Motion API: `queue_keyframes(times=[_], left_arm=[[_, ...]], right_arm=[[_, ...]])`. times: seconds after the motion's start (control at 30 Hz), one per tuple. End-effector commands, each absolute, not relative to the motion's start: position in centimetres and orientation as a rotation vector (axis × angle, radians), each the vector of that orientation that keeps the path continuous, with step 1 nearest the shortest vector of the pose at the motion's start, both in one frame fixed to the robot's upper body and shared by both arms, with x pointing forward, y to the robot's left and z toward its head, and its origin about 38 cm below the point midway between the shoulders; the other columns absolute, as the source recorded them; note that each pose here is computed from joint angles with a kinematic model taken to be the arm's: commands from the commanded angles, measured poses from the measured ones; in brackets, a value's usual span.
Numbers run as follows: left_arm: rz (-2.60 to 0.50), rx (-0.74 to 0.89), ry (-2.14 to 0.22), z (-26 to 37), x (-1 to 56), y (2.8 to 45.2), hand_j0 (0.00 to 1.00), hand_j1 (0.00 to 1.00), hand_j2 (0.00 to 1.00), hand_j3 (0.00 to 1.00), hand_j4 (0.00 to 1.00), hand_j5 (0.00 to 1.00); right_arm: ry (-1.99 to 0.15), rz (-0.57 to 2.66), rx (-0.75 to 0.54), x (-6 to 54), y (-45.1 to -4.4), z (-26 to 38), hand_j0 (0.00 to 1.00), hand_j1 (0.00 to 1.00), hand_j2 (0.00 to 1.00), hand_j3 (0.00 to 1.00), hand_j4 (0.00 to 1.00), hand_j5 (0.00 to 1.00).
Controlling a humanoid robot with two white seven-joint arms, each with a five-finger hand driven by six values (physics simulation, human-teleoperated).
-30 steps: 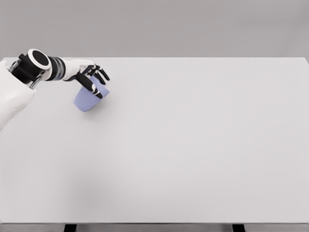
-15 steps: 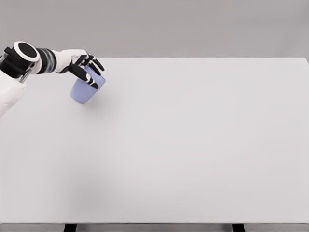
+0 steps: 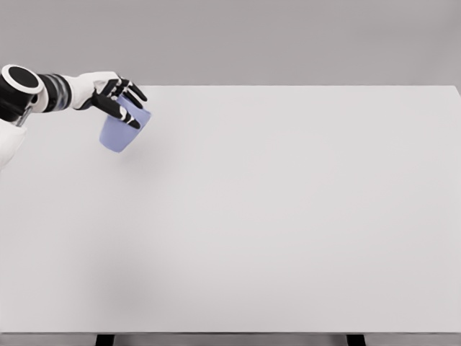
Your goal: Flip the cup with left arm and place it on the table
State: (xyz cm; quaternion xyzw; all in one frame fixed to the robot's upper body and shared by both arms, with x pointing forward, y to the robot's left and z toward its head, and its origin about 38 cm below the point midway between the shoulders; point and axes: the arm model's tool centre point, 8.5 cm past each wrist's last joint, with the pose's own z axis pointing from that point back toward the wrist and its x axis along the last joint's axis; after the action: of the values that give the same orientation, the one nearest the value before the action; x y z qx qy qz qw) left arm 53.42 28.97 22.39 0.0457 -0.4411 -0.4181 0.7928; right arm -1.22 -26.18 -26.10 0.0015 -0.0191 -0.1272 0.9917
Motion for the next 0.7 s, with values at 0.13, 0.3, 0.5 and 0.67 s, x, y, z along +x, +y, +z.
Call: queue_keyframes(times=[0.13, 0.3, 0.5, 0.67], left_arm=[[-0.847, 0.082, -0.984, 23.0, 53.4, 30.1, 0.52, 0.52, 0.52, 0.52, 0.52, 0.52], [-0.811, 0.067, -0.99, 22.5, 53.1, 30.9, 0.52, 0.52, 0.52, 0.52, 0.52, 0.52], [-0.776, 0.051, -0.996, 22.0, 52.8, 31.6, 0.51, 0.51, 0.51, 0.51, 0.51, 0.51], [-0.764, 0.044, -1.001, 21.9, 52.7, 31.7, 0.51, 0.51, 0.51, 0.51, 0.51, 0.51]], right_arm=[[-0.039, -0.255, 0.003, -1.2, -26.2, -26.1, 1.0, 1.0, 1.0, 1.0, 1.0, 1.0], [-0.039, -0.255, 0.003, -1.2, -26.2, -26.1, 1.0, 1.0, 1.0, 1.0, 1.0, 1.0], [-0.039, -0.255, 0.003, -1.2, -26.2, -26.1, 1.0, 1.0, 1.0, 1.0, 1.0, 1.0], [-0.039, -0.255, 0.003, -1.2, -26.2, -26.1, 1.0, 1.0, 1.0, 1.0, 1.0, 1.0]])
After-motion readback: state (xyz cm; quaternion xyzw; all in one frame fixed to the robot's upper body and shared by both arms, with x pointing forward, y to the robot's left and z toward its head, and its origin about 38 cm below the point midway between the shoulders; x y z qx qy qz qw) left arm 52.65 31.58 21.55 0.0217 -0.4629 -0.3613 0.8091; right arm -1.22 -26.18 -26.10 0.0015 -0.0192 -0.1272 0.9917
